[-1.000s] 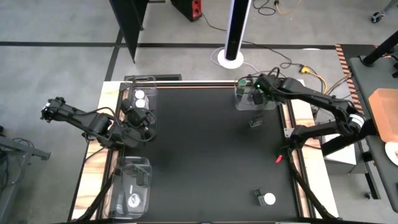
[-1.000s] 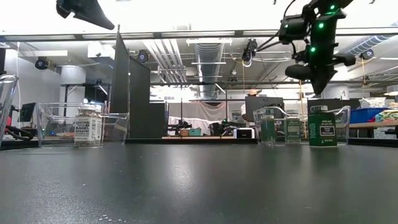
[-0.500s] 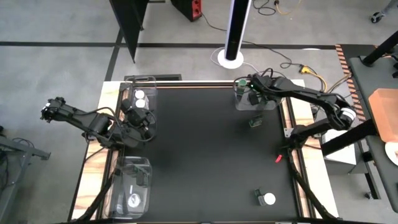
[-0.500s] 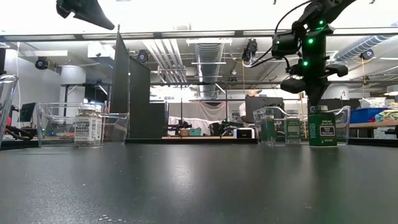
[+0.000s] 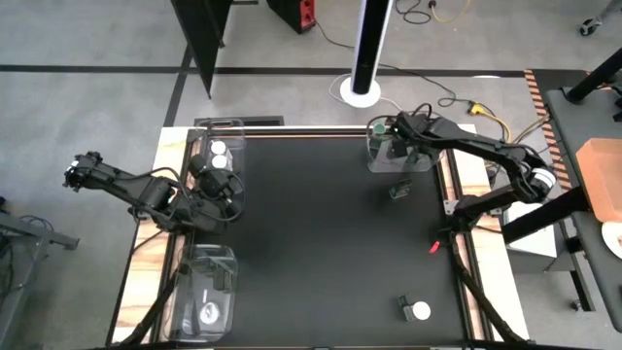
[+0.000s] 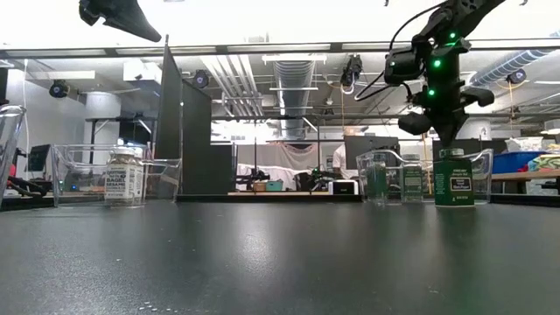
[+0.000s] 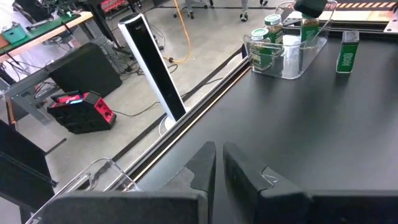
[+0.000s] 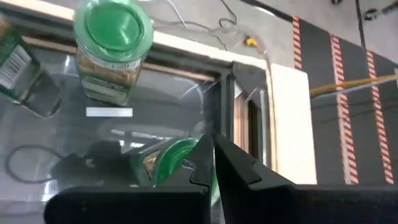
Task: Sort spices by type
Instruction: Put the green seasoning bottle into the top right transparent bin
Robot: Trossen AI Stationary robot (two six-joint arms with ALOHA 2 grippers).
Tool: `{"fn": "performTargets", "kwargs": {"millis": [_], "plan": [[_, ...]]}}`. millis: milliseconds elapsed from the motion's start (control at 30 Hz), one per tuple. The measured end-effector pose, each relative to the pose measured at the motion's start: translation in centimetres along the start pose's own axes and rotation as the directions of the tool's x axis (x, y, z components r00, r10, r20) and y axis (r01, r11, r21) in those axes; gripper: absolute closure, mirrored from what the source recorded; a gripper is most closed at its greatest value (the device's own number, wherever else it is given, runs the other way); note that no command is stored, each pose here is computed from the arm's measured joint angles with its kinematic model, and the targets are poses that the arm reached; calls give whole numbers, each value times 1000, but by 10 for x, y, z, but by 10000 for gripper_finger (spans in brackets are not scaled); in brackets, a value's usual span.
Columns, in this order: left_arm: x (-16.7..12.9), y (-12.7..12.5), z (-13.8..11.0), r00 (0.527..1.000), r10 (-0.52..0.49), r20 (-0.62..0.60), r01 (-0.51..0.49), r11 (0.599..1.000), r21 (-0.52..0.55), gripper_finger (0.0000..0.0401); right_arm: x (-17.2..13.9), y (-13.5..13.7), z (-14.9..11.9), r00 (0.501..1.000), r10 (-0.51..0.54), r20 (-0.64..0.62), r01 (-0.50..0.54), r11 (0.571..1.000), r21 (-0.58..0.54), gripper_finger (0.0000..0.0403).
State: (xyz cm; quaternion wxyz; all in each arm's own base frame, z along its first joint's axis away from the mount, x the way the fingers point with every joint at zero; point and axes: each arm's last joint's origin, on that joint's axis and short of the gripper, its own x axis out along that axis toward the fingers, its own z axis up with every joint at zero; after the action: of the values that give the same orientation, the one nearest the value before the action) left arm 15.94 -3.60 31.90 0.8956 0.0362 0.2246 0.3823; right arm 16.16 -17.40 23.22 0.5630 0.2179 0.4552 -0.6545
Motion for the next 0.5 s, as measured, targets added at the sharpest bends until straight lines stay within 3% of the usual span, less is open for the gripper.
{"fn": "performTargets", "kwargs": {"millis": [100, 233, 500], "plan": [[0, 0, 0, 1000, 0, 0, 0, 1000, 0, 385, -7, -4, 1, 999, -2, 36, 3, 1000, -17, 394], [0, 0, 0, 1000, -1, -1, 1, 1000, 0, 385, -17, -6, 2, 989, 150, -17, -150, 989, -11, 394], [0, 0, 0, 1000, 6, 4, -6, 1000, -2, 385, -10, -4, -1, 995, 94, -42, -96, 995, -41, 394]]}}
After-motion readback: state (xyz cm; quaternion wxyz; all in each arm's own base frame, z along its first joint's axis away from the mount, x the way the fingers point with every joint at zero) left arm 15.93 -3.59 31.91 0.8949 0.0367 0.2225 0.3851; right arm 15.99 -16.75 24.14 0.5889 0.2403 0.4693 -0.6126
